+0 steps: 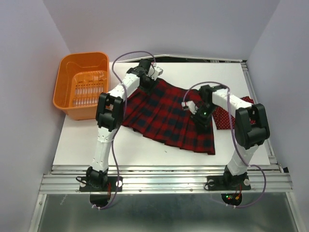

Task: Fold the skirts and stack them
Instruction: Flatten the skirt out

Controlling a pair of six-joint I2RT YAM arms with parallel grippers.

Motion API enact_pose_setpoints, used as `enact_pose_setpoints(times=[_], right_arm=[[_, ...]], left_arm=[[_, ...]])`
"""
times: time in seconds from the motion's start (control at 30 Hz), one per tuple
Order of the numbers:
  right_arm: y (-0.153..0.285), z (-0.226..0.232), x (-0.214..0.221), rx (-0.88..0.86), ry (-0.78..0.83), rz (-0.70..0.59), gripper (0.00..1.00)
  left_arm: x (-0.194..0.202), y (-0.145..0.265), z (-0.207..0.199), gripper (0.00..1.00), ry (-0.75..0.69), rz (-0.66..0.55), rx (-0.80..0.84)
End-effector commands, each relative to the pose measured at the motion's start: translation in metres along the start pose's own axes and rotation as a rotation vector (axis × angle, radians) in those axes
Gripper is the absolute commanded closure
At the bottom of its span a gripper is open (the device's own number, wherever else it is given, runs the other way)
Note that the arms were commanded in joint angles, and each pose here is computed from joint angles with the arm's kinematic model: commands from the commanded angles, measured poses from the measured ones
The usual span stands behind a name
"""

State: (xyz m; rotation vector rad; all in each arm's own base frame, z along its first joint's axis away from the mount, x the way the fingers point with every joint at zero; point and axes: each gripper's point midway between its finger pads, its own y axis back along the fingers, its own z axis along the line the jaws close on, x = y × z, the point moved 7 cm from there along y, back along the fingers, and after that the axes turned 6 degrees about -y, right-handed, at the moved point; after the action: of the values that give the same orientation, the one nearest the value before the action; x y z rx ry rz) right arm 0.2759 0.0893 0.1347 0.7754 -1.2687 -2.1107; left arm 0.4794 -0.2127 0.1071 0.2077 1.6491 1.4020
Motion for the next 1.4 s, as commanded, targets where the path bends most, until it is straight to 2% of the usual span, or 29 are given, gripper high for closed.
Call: enact_pose_setpoints(times=[0.0, 0.07, 0.13, 0.17, 0.2, 0.23, 0.37, 0.43, 0.47, 0.53, 0.6, 0.7, 0.9, 1.07, 1.2, 1.37], right_arm=[[-0.033, 0.024, 0.018, 0.019, 0.053, 0.077, 0.67], [-0.049, 0.038, 0.018, 0.022, 0.088, 0.107, 0.67], [-0.067, 0.051, 0.022, 0.005, 0.089, 0.152, 0.68], [-0.074, 0.058, 0.021, -0.004, 0.099, 0.167, 0.68], [-0.085, 0.071, 0.017, -0.035, 0.114, 0.175, 0.68], [-0.09, 0.078, 0.014, -0.051, 0.123, 0.173, 0.68], [-0.101, 0.106, -0.024, -0.147, 0.163, 0.115, 0.68], [-0.095, 0.114, -0.046, -0.201, 0.153, 0.059, 0.67], [-0.082, 0.119, -0.07, -0.209, 0.188, -0.005, 0.66], [-0.063, 0.128, -0.087, -0.226, 0.219, -0.051, 0.63], [-0.03, 0.133, -0.104, -0.174, 0.272, -0.126, 0.61], [0.007, 0.123, -0.108, -0.077, 0.302, -0.181, 0.56], [0.038, 0.042, -0.074, 0.156, 0.2, -0.165, 0.57], [0.019, -0.002, -0.054, 0.334, 0.187, -0.087, 0.61], [-0.008, -0.018, -0.041, 0.356, 0.169, -0.006, 0.63], [-0.046, -0.018, -0.019, 0.266, 0.122, 0.106, 0.7]], left_arm=[[-0.04, 0.099, 0.018, 0.41, 0.042, -0.187, -0.071], [-0.021, 0.105, 0.007, 0.41, 0.081, -0.138, -0.034], [-0.012, 0.127, -0.002, 0.41, 0.099, -0.138, -0.025], [0.009, 0.121, -0.01, 0.41, 0.117, -0.077, -0.007], [0.015, 0.133, -0.013, 0.41, 0.128, -0.077, -0.016], [0.036, 0.126, -0.019, 0.42, 0.148, -0.017, 0.002], [0.071, 0.128, -0.021, 0.44, 0.209, 0.053, -0.022], [0.078, 0.13, -0.022, 0.44, 0.203, 0.065, -0.034], [0.082, 0.128, -0.024, 0.44, 0.204, 0.081, -0.028], [0.087, 0.121, -0.024, 0.44, 0.209, 0.113, -0.02], [0.094, 0.109, -0.024, 0.44, 0.217, 0.16, -0.014], [0.102, 0.091, -0.022, 0.47, 0.231, 0.207, -0.01], [0.093, 0.055, -0.013, 0.51, 0.23, 0.223, 0.026], [0.07, 0.019, 0.0, 0.55, 0.198, 0.214, 0.071], [0.043, 0.001, 0.018, 0.57, 0.16, 0.168, 0.06], [0.008, 0.004, 0.05, 0.56, 0.108, 0.07, -0.093]])
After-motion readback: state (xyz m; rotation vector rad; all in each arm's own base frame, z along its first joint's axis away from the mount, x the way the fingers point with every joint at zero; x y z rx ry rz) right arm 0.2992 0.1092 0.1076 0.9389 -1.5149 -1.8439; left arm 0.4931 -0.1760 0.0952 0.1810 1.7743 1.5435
